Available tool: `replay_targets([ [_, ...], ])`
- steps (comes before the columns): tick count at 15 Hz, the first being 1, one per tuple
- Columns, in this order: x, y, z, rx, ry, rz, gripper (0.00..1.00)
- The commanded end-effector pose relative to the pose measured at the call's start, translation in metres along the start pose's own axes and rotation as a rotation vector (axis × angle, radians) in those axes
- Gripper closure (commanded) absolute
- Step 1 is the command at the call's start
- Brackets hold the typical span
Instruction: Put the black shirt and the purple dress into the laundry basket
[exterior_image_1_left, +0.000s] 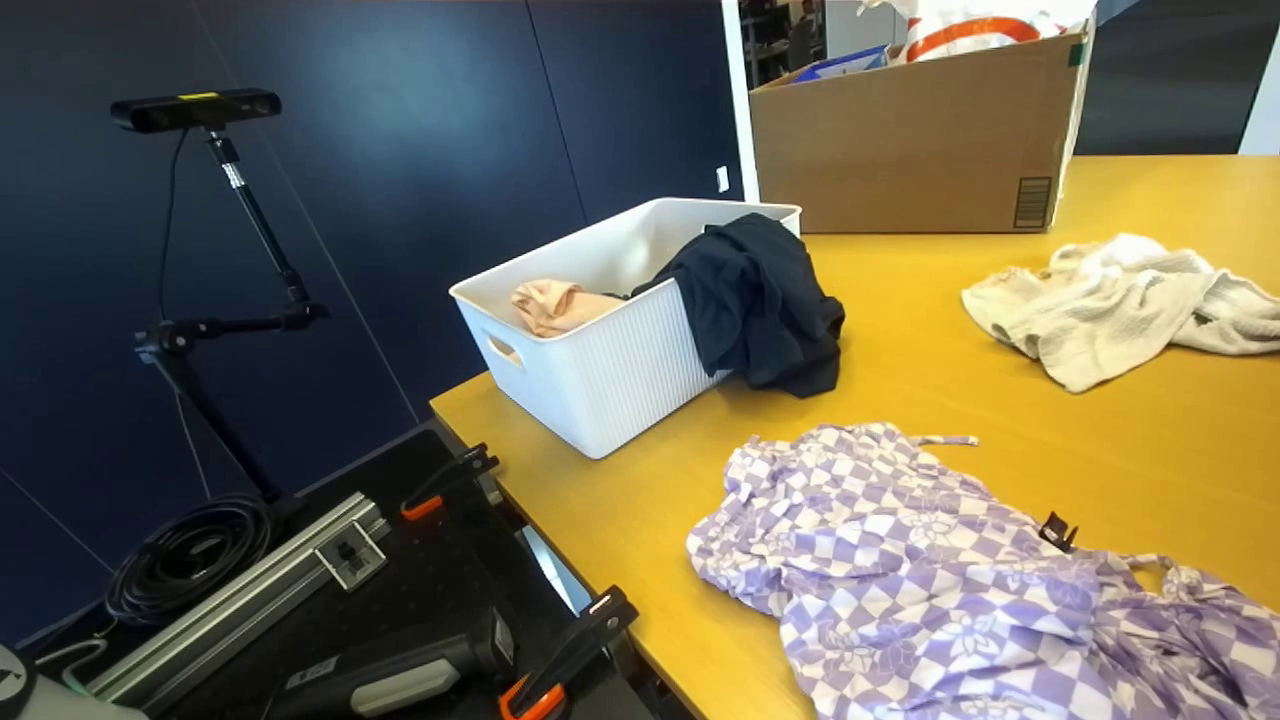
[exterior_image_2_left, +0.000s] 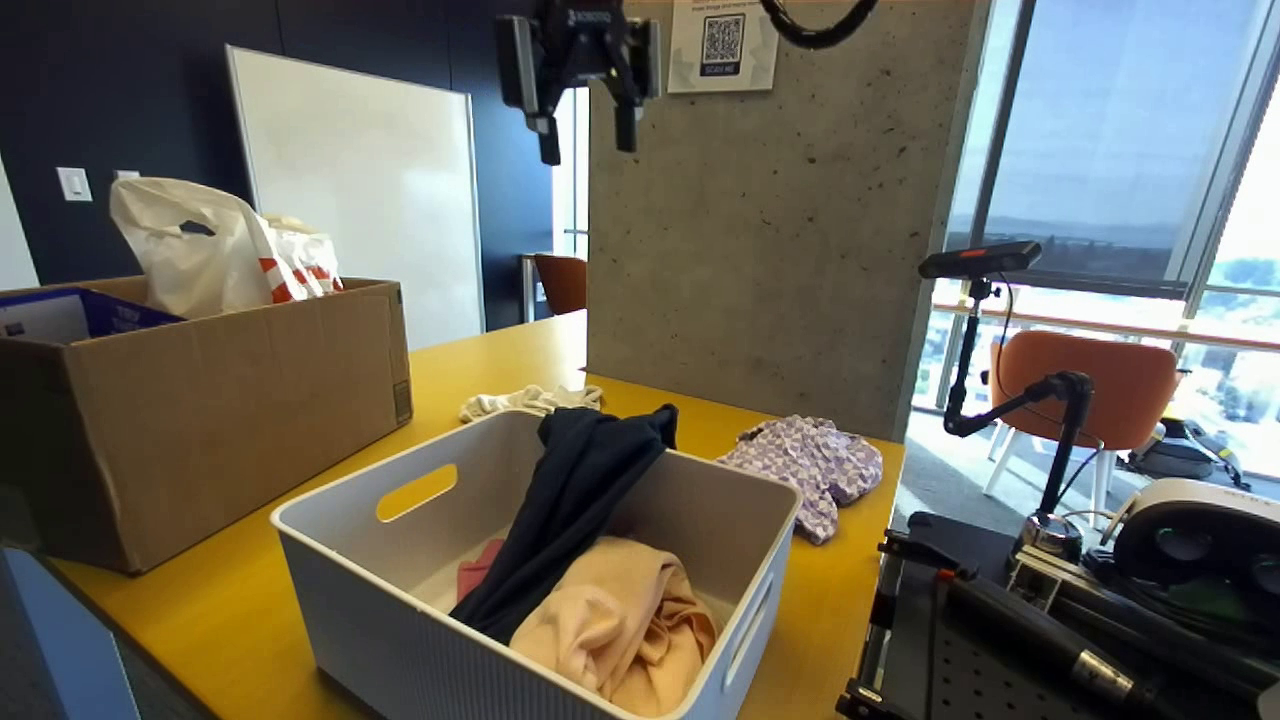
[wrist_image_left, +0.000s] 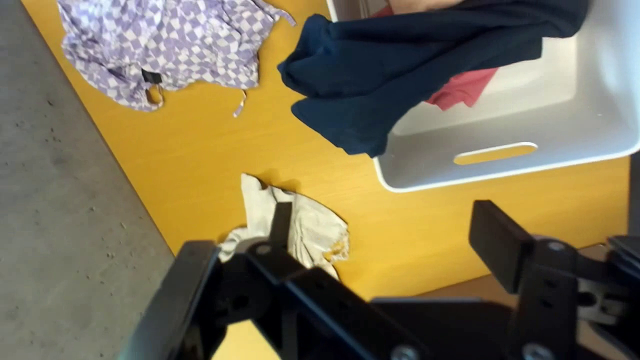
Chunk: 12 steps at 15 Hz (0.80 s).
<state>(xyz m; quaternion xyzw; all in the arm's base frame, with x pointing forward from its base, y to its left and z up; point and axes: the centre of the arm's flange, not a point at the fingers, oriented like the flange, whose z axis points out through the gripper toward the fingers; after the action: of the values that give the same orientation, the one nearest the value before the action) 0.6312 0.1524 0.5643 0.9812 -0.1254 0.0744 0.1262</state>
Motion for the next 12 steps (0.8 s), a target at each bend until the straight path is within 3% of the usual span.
replay_targets([
  [1, 0.011, 0.074, 0.055, 0.078, -0.095, 0.037, 0.00],
  [6, 0.032, 0.119, 0.154, 0.152, -0.188, -0.061, 0.00],
  [12, 0.023, 0.066, 0.276, 0.149, -0.174, -0.014, 0.00],
])
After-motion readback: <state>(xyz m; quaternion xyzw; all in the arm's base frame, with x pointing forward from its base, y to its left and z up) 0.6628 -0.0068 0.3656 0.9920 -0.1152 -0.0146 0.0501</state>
